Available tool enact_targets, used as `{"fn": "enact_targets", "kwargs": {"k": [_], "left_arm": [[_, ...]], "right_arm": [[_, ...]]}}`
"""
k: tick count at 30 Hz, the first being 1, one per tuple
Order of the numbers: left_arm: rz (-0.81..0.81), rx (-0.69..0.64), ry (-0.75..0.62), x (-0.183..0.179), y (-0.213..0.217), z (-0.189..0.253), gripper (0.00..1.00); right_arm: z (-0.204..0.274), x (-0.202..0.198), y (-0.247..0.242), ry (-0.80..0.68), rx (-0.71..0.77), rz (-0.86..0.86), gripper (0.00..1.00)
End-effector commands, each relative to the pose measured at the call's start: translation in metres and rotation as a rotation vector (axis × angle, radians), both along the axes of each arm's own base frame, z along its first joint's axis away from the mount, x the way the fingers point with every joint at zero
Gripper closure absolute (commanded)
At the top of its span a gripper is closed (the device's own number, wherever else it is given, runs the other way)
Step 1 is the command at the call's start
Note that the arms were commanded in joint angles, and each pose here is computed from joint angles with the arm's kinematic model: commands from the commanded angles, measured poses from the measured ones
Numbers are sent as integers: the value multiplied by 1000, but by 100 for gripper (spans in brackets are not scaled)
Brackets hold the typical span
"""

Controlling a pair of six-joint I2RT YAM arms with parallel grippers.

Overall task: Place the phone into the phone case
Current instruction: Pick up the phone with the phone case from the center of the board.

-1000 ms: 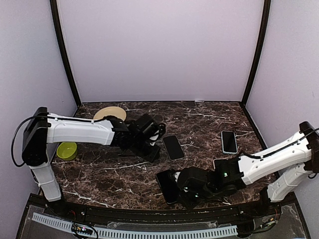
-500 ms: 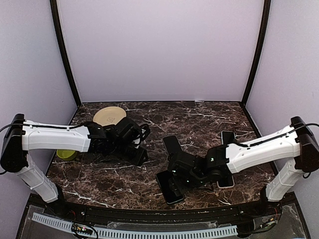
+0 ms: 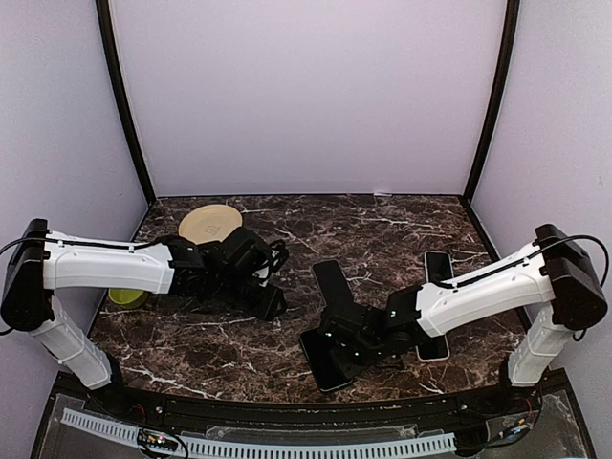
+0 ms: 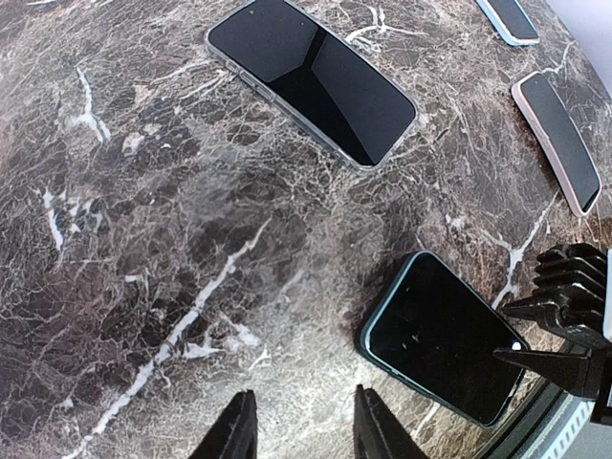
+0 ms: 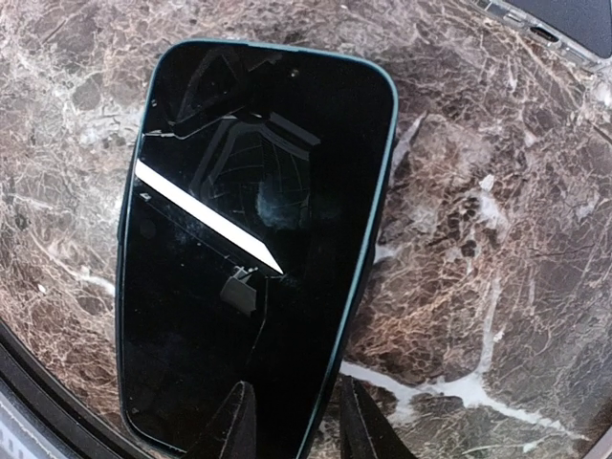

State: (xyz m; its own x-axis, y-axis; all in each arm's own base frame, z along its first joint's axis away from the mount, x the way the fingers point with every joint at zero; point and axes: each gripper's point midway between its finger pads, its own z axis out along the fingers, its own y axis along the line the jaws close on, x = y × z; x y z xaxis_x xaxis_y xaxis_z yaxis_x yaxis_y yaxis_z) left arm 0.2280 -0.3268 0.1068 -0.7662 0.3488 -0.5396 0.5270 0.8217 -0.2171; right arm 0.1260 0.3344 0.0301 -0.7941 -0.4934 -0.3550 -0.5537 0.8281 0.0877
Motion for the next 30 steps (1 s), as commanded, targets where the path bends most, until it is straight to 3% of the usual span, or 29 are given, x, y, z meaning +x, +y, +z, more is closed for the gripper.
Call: {"fn": "enact_targets", "kwargs": {"k": [1, 5, 7, 9, 12, 14, 19, 30], "left_arm": [[-4, -29, 14, -6, 0, -1, 64], [-7, -20, 18, -7, 2, -4, 63], [-6, -24, 18, -7, 2, -3, 63], [-5, -36, 17, -8, 1, -1, 63], [-3, -60, 21, -9, 0, 0, 63], [-5, -76, 27, -10, -2, 1, 62], [-20, -86, 51, -15, -4, -1, 59], [-22, -94, 66, -18, -5, -5, 58]], "right_arm": [[-9, 1, -10, -4, -32, -26, 69], [-9, 2, -13, -16, -73, -28, 70], [3, 4, -5, -43, -69, -20, 66], [15, 4, 2, -65, -69, -10, 48], [25, 0, 13, -84, -62, -8, 14], [26, -1, 19, -88, -55, -15, 2], [15, -6, 28, -54, -34, -31, 2], [-14, -12, 30, -26, -140, -38, 1]]}}
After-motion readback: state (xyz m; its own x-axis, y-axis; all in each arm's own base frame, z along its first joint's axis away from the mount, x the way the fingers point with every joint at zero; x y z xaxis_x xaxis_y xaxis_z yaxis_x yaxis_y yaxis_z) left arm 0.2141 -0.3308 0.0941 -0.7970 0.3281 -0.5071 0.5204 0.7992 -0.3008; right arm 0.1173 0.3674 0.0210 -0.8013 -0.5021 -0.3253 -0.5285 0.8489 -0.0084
